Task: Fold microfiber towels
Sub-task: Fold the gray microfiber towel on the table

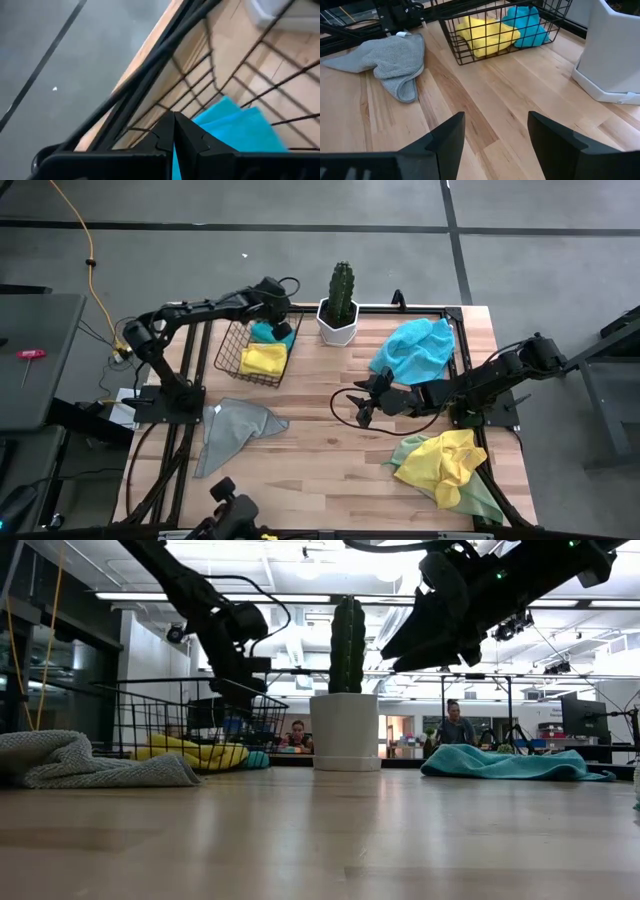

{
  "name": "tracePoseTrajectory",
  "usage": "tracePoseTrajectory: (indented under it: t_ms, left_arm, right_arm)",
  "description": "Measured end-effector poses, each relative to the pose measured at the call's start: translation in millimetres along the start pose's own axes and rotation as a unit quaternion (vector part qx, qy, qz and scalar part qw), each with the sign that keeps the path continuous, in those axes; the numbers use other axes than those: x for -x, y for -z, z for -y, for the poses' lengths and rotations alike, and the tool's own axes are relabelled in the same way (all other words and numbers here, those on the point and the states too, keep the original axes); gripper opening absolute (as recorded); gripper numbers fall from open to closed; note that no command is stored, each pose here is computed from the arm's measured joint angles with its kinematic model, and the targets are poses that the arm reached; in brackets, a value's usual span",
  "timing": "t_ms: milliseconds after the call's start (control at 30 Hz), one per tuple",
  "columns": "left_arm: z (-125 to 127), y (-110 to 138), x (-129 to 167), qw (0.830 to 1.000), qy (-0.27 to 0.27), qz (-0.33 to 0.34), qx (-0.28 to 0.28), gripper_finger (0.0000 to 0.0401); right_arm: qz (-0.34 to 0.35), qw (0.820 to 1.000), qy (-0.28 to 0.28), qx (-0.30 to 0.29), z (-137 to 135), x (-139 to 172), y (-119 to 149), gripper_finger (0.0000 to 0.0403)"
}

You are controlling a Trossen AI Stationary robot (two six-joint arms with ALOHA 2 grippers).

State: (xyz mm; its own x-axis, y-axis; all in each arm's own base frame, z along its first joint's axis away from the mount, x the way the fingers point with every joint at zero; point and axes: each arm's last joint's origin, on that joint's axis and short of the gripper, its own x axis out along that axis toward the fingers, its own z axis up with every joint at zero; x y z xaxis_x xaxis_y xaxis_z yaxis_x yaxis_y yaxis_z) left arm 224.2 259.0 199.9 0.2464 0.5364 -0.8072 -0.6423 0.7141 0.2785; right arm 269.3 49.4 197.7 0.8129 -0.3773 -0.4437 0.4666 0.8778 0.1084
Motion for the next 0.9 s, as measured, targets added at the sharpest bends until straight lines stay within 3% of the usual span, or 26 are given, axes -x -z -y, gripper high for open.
tracePoseTrajectory:
  t_ms: [100,367,600,733,900]
  left_arm:
    - [0.6,-4.1,0.4,1.0,-0.02,0.016,0.005,0.0]
    - [-9.3,-7.1,7.7,0.99,-0.141,0.013,0.021,0.0]
    - [-8.4,-7.8,13.2,0.988,-0.149,0.014,0.022,0.0]
    - [1.0,-15.4,39.1,0.989,-0.141,0.051,-0.004,0.0]
    - [13.6,-24.8,101.8,0.981,-0.124,0.15,-0.018,0.0]
  right_arm:
    - [0.0,1.0,0.0,0.0,0.0,0.0,0.0,0.0209]
    - [0.0,1.0,0.0,0.0,0.0,0.0,0.0,0.0209]
    - [0.0,1.0,0.0,0.0,0.0,0.0,0.0,0.0209]
    - [0.0,1.0,0.0,0.0,0.0,0.0,0.0,0.0209]
    - [0.0,1.0,0.0,0.0,0.0,0.0,0.0,0.0209]
